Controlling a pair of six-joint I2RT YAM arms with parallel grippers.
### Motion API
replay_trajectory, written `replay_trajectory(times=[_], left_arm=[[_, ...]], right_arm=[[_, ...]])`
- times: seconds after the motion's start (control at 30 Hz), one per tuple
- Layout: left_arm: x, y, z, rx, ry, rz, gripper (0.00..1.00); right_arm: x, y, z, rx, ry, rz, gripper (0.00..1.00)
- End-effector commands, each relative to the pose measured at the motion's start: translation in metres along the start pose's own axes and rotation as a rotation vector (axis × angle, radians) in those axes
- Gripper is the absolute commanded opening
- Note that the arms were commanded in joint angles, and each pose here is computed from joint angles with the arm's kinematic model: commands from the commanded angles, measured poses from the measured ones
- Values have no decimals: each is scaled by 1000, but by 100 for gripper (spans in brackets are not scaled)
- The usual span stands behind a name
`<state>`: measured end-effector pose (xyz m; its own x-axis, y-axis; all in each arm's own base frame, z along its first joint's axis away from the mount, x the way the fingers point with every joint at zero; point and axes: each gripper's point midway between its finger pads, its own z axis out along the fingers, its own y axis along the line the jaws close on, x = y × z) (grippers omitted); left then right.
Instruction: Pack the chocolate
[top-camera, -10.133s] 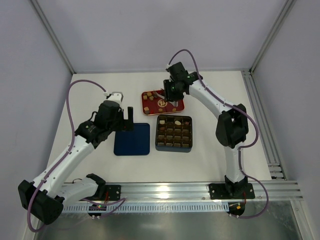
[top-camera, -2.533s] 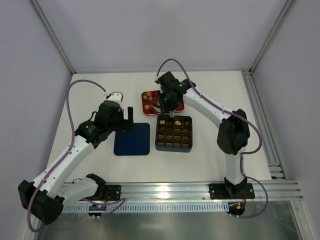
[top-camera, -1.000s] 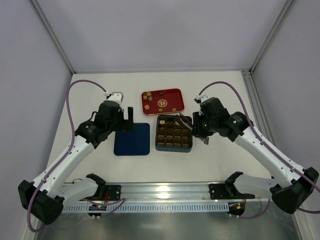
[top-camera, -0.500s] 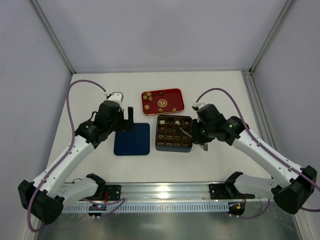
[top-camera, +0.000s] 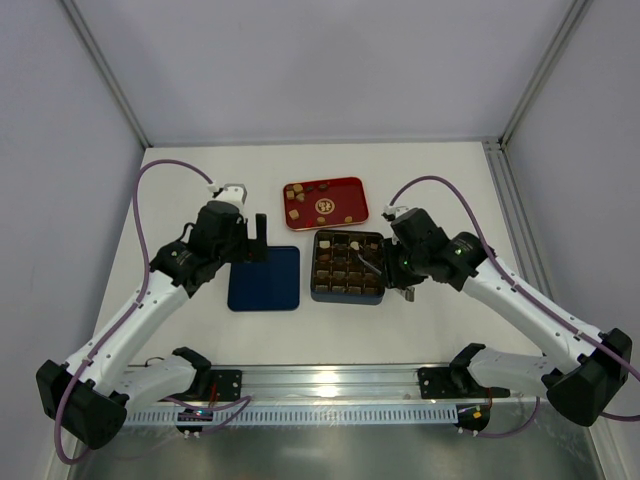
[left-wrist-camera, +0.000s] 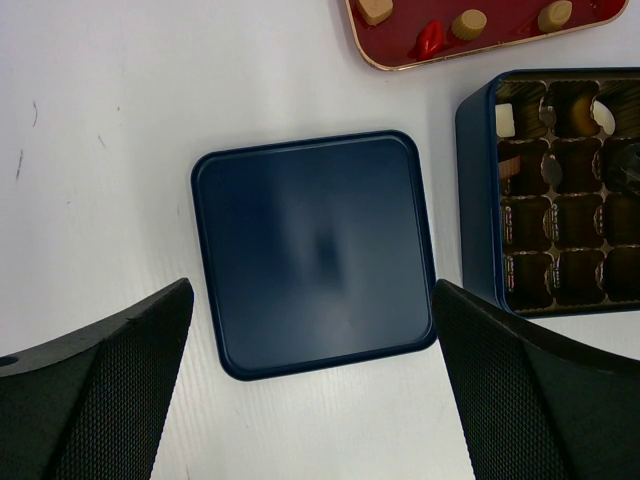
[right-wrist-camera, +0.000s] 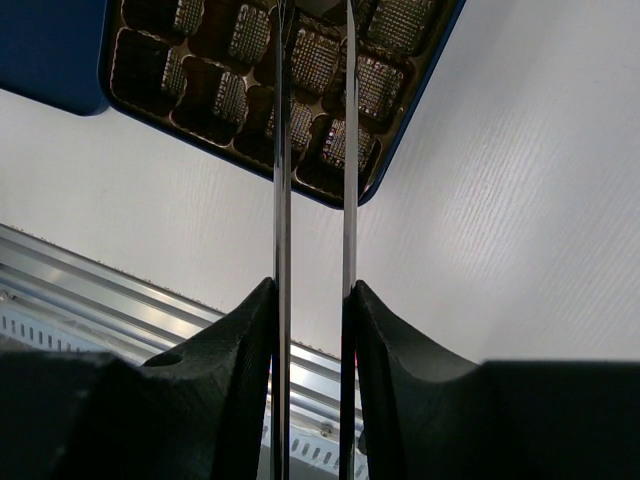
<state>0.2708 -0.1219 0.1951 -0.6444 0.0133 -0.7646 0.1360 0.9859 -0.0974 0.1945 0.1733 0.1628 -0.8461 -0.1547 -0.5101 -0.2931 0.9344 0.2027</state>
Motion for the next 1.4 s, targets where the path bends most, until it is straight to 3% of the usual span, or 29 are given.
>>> replay_trajectory(times=[0.0, 0.53, 0.97, 1.1, 1.37], left_arm=[[-9, -3, -4, 13, -25, -9, 100], [-9, -3, -4, 12, -27, -9, 100], [-9, -3, -5, 12, -30, -6, 100], [-9, -4, -5, 20, -29, -10, 100], [-10, -7, -6, 38, -29, -12, 100]], right_arm=[[-13, 5, -2, -8, -47, 3, 38], [-19, 7, -7, -13, -65, 1, 41], [-58, 10, -25, -38, -142, -12, 41], [-82, -6, -26, -54, -188, 34, 40], [-146, -86, -9, 75, -289, 213, 41]])
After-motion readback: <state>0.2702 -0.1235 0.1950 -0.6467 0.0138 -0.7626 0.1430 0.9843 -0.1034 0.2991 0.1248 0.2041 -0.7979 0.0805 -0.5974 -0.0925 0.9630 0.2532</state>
